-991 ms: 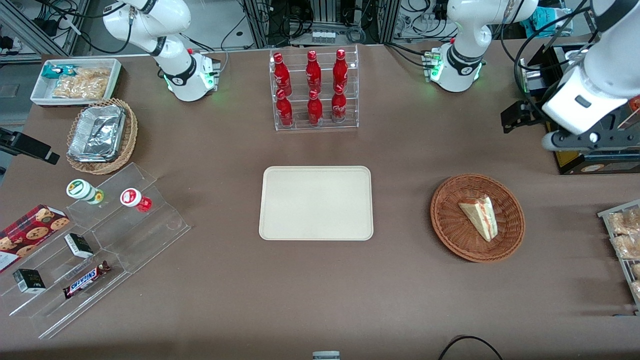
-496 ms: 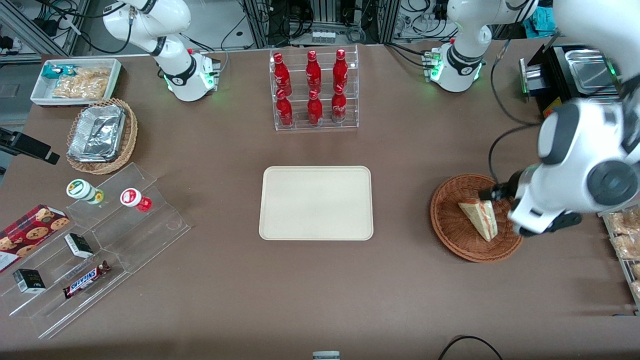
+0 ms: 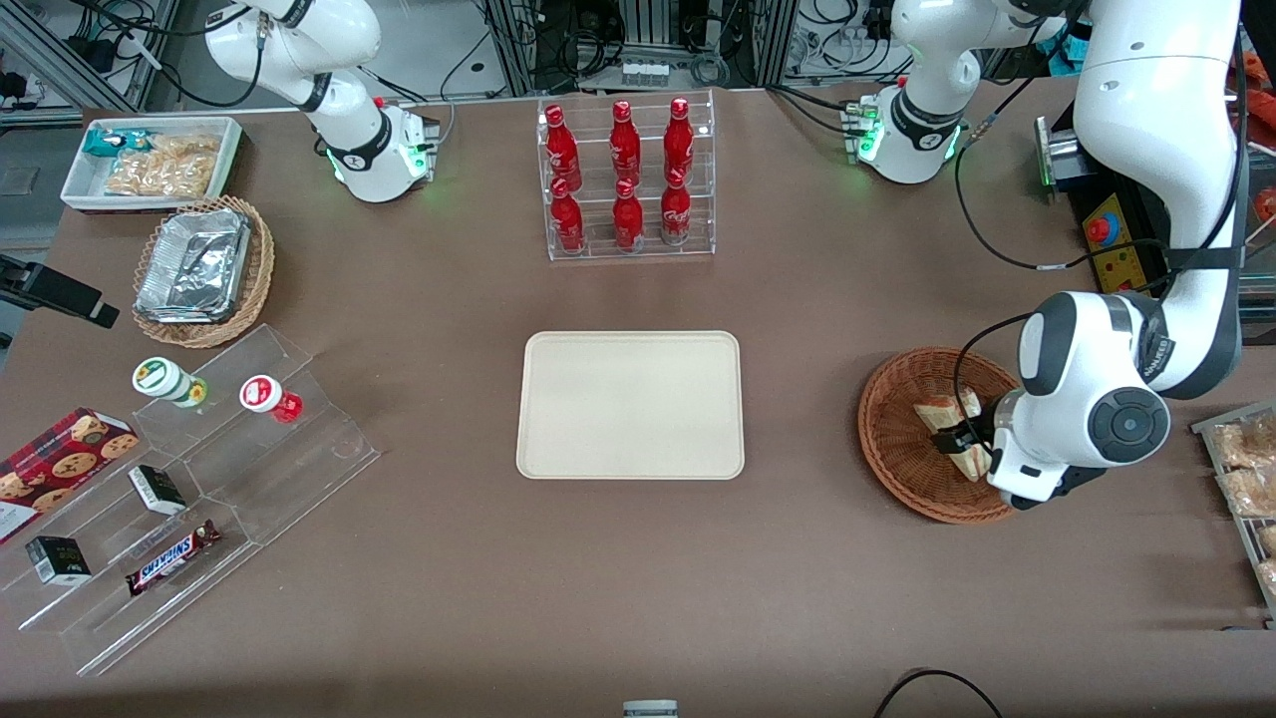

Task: Place sandwich from basket to tray
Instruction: 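Close the left gripper on the wrapped sandwich and lift it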

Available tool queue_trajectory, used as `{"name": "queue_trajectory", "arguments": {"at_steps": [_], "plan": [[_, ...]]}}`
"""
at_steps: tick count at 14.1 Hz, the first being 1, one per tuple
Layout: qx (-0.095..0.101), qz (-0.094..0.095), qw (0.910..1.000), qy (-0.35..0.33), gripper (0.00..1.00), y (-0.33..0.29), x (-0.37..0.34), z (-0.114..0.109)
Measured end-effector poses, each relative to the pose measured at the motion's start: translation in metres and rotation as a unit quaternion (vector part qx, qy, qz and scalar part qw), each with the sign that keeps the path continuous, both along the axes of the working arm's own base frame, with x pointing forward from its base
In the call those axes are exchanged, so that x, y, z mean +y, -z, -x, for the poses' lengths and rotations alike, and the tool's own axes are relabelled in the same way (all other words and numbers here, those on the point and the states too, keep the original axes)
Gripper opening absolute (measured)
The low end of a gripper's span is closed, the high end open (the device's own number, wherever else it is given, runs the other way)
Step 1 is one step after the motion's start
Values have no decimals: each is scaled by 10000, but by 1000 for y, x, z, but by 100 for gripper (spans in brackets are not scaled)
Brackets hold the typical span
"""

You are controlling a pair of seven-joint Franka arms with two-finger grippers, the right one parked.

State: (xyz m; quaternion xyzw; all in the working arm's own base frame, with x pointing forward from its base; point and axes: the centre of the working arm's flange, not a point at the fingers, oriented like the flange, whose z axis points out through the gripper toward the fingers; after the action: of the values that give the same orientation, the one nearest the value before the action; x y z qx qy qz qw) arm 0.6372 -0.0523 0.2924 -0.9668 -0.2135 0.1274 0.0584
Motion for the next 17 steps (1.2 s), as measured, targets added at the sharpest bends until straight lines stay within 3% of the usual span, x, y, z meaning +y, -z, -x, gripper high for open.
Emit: {"name": "queue_trajectory", "arguments": {"at_steps": [3,6,8,13,16,17], "plan": [[-35,10,9998,-191,100,22,21,4],[-216,77,9995,-229,100,55,25,9],[-213,74,9992,-320,95,71,23,13],[-224,104,9995,-209,42,67,19,13],[-161,221,9989,377,20,42,7,12],[-139,255,9976,631,19,22,-3,9]]}}
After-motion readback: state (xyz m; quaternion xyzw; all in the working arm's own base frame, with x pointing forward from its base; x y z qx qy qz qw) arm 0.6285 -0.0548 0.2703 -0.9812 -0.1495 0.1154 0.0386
